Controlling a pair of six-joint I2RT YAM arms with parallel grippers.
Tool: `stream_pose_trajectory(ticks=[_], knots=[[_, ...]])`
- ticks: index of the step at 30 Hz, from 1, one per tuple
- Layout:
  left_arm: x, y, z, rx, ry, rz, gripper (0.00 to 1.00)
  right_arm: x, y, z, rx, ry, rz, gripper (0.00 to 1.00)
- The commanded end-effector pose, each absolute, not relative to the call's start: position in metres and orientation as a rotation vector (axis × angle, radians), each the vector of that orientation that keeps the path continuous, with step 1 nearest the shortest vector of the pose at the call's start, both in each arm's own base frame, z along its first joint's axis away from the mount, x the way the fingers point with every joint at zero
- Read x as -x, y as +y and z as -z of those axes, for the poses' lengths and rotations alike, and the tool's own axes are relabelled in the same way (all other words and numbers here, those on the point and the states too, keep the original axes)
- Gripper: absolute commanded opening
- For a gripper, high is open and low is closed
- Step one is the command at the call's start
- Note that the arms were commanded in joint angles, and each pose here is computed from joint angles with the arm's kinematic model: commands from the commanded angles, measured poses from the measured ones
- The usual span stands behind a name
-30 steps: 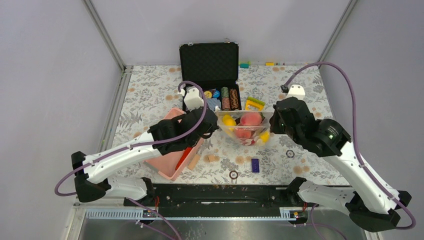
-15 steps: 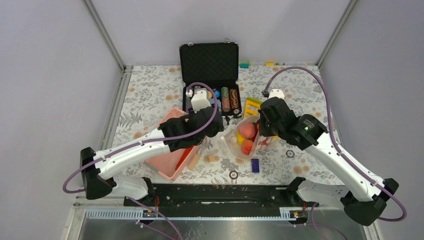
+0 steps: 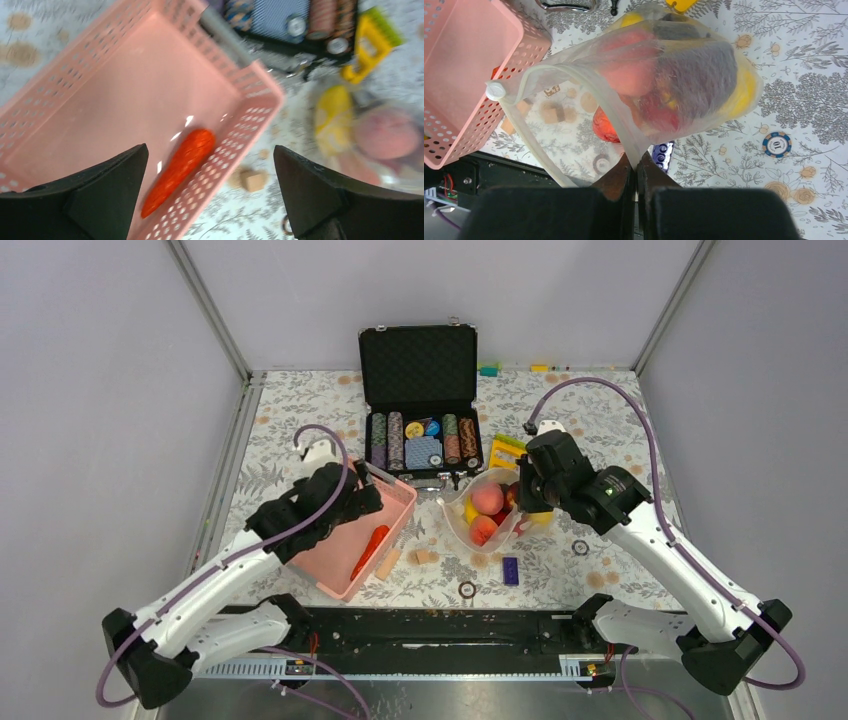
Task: Place the food in the zip-top bag and seal the zipper
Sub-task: Pick up the fake vegetable from the bin.
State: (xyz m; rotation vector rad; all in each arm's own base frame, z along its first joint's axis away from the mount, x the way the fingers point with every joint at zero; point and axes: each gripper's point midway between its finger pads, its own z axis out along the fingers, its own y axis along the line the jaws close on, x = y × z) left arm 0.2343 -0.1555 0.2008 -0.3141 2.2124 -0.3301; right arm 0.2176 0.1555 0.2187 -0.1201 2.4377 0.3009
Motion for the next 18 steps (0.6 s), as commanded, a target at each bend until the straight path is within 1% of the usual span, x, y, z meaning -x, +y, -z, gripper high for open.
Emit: stream_pose_trajectory(ticks=[1,4,9,12,18], knots=[[-0.211,-0.144,-0.158,0.332,2.357,0.392,0.99,-0.220,0.163,-0.229,0.142,2.393,-0.375,0.00],[-0.209,-0.143,-0.137,0.332,2.420,0.412,0.99,-0.218,0.165,-0.228,0.159,2.401,-0.394,0.00],[-0.204,-0.138,-0.102,0.333,2.549,0.332,0.98,-0.214,0.172,-0.230,0.188,2.401,-0.446,0.00],[-0.203,-0.142,-0.090,0.283,2.613,0.313,0.96,-0.214,0.172,-0.230,0.191,2.396,-0.449,0.00],[-0.208,-0.151,-0.072,0.231,2.672,0.301,0.97,-0.213,0.172,-0.231,0.199,2.392,-0.452,0.00]])
